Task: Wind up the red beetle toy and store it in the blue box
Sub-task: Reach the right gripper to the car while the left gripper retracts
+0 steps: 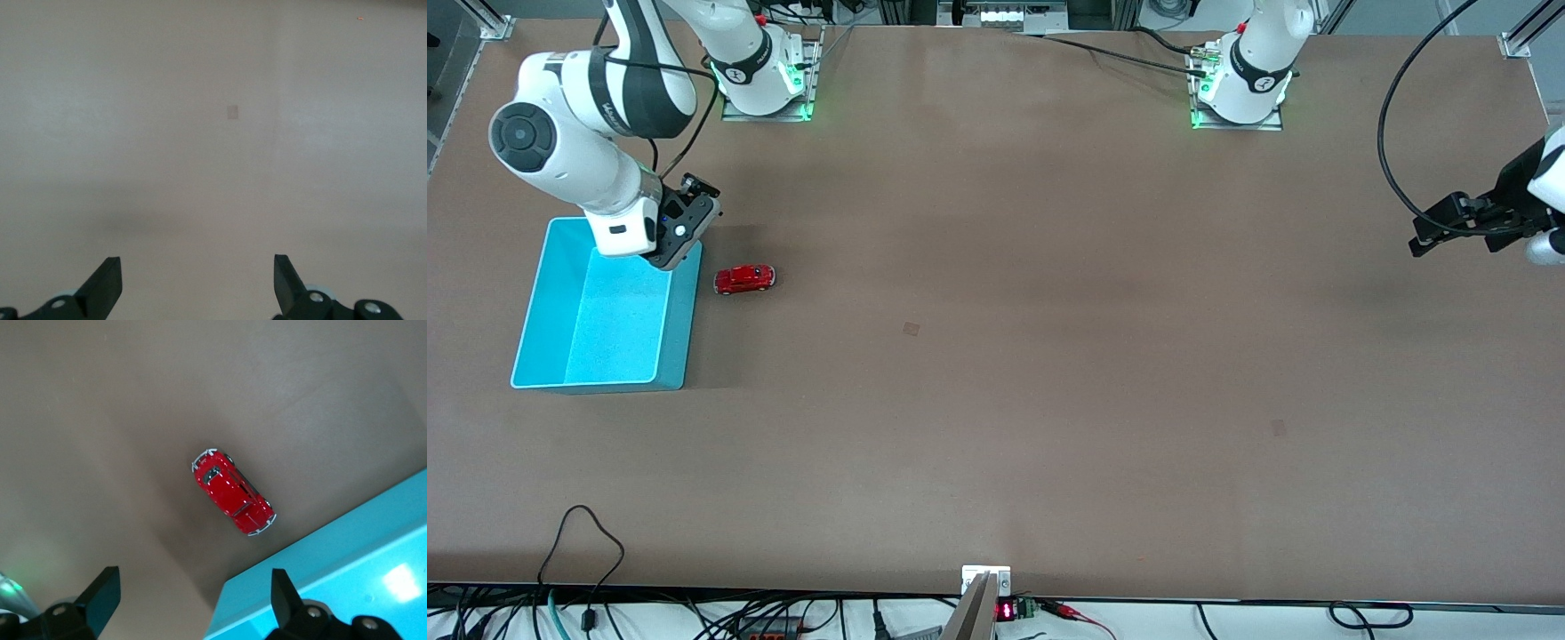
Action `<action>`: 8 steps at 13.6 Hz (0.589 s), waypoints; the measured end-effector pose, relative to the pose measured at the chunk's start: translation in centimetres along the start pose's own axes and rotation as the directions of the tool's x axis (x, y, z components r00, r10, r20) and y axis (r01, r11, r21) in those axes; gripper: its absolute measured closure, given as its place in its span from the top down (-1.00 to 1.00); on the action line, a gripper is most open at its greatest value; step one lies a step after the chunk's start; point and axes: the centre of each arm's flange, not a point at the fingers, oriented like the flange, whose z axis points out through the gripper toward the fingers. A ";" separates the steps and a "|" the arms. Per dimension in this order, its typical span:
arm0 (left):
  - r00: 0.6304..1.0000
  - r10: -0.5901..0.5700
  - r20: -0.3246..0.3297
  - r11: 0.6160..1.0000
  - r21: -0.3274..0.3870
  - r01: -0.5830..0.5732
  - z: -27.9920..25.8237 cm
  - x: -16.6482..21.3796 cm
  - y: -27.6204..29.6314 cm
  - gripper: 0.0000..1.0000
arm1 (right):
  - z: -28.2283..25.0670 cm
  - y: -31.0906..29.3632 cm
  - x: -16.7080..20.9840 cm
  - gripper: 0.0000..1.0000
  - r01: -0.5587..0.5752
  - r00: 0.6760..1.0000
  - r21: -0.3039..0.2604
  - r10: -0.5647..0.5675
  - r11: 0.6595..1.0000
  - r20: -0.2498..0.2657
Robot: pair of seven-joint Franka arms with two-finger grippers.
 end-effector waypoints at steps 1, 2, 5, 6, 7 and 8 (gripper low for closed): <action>1.000 -0.002 0.007 1.000 0.000 0.002 0.1 -0.3 -0.1 1.00 | 1.1 -0.3 -0.2 1.00 0.050 0.999 -0.026 -0.050 0.998 0.007; 1.000 -0.003 0.013 1.000 0.001 0.003 0.1 -0.5 -0.2 1.00 | 2.1 -0.7 -0.2 1.00 0.112 0.994 -0.056 -0.111 0.992 0.015; 1.000 0.001 0.012 1.000 0.001 -0.001 -0.1 -0.5 0.0 1.00 | 4.4 -2.5 1.1 1.00 0.297 0.955 -0.126 -0.295 0.946 0.034; 1.000 0.001 0.008 1.000 0.000 -0.001 -0.3 -0.5 0.0 1.00 | 4.9 -2.7 1.4 1.00 0.344 0.939 -0.136 -0.342 0.929 0.037; 1.000 0.000 0.004 1.000 0.000 0.000 -0.5 -0.4 0.0 1.00 | 5.4 -2.7 1.6 1.00 0.393 0.919 -0.145 -0.392 0.908 0.038; 1.000 0.000 0.003 1.000 0.000 0.000 -0.7 -0.4 0.0 1.00 | 5.9 -2.5 1.6 1.00 0.439 0.898 -0.152 -0.438 0.886 0.039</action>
